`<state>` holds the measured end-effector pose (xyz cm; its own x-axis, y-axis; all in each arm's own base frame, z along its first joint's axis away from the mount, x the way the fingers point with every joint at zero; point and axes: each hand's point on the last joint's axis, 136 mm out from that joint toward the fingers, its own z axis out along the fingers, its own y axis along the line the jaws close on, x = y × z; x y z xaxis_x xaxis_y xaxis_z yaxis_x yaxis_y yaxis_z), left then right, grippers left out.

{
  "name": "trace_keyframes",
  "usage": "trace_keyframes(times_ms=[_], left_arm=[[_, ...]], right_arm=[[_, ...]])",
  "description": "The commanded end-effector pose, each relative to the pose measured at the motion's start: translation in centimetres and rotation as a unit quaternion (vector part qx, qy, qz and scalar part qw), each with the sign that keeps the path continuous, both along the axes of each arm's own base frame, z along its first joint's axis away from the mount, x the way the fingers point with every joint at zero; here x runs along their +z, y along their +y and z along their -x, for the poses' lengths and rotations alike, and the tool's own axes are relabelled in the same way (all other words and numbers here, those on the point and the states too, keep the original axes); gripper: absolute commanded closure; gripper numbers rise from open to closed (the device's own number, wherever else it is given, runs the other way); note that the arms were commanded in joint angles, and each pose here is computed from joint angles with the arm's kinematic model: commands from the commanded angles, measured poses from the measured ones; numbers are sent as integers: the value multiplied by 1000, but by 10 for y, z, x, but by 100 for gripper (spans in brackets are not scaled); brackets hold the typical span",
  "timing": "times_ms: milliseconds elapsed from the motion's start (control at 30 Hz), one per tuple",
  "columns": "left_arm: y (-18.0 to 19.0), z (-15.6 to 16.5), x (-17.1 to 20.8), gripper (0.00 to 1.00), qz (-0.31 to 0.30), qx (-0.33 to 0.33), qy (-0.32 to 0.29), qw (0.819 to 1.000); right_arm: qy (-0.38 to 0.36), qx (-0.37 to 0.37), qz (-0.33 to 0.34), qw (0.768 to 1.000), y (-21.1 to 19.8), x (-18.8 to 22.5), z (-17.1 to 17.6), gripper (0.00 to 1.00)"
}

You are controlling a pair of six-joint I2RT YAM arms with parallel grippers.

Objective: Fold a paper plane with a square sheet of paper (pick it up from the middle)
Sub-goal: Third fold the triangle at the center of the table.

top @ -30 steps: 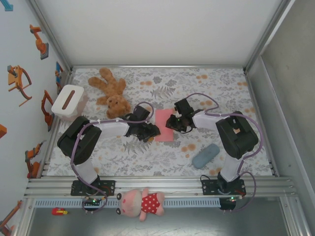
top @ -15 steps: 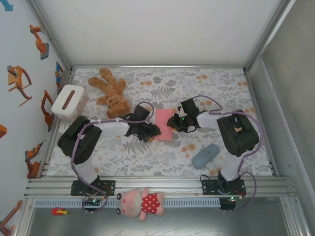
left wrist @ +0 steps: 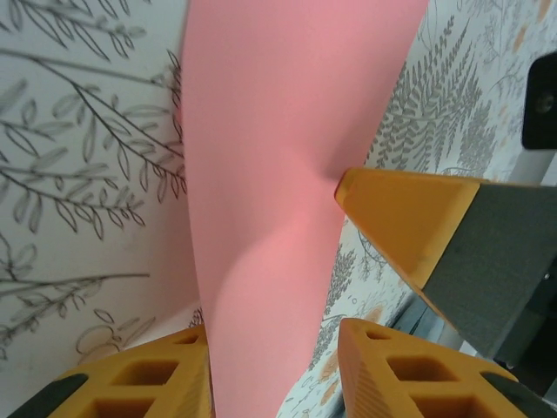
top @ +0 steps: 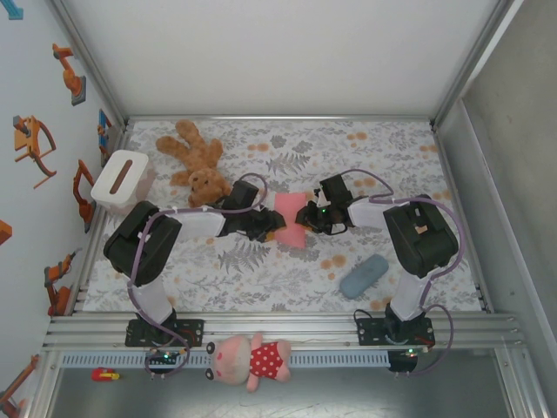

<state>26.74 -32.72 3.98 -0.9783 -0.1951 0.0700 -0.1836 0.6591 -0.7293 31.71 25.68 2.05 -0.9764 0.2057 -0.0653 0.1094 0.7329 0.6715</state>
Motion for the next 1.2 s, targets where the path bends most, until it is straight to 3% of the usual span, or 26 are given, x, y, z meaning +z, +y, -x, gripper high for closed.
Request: trace_keyframes(times_ms=[0,367,1000,1167], left_arm=[[-2,1,-3,63,26,-1,22,999],[-2,-12,-8,72,55,-7,41,998],[10,-19,-13,81,37,-34,42,998],[6,-21,-11,89,50,-37,45,997]], right_arm=[[52,-12,48,997,-20,-33,23,74],[49,-13,48,998,-20,-31,22,74],[28,-9,36,999,-16,-19,16,73],[12,-4,26,1000,-13,-11,12,71]])
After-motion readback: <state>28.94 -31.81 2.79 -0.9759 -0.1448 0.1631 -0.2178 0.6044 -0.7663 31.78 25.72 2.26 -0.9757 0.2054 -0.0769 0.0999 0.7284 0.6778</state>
